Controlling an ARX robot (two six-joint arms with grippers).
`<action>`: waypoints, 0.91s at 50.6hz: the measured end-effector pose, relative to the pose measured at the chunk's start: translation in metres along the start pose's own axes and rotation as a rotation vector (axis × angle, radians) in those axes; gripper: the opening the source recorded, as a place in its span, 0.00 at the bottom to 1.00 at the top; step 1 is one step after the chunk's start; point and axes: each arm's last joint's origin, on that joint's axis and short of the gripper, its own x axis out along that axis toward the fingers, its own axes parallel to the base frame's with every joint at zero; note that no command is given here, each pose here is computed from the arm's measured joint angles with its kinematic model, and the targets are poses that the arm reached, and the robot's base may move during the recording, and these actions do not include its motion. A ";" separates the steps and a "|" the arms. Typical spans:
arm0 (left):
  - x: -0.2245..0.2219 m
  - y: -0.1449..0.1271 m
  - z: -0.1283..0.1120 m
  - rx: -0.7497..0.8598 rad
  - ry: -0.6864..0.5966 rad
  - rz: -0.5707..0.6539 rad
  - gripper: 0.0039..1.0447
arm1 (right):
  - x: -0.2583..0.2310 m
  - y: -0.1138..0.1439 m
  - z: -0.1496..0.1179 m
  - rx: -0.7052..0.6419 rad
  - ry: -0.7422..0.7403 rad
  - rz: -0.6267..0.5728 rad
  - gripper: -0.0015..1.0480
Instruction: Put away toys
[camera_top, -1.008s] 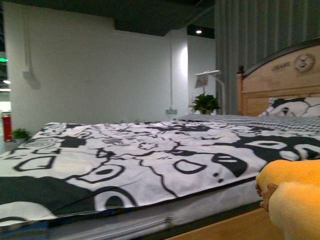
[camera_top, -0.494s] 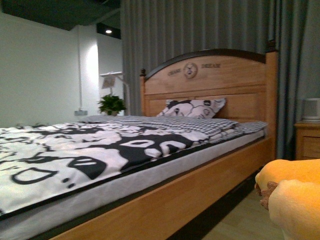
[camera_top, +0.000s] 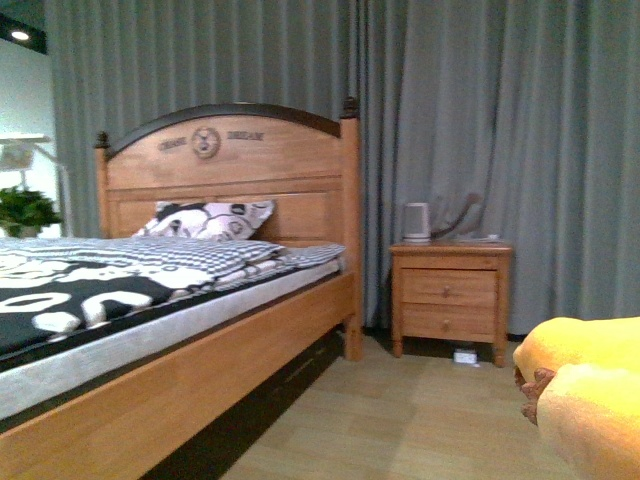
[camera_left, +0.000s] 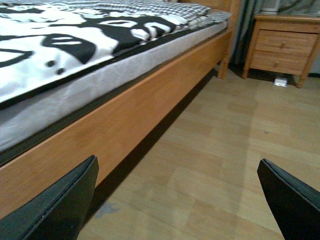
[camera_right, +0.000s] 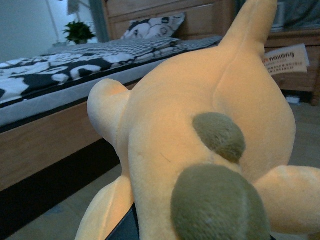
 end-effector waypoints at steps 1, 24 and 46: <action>0.000 0.000 0.000 0.000 0.000 0.000 0.95 | 0.000 0.000 0.000 0.000 0.000 0.000 0.16; 0.000 0.000 0.000 0.001 0.000 -0.005 0.95 | 0.000 -0.001 0.000 0.000 -0.002 -0.011 0.16; 0.000 0.000 0.000 0.000 0.000 -0.001 0.95 | 0.000 0.000 0.000 -0.001 0.000 0.005 0.16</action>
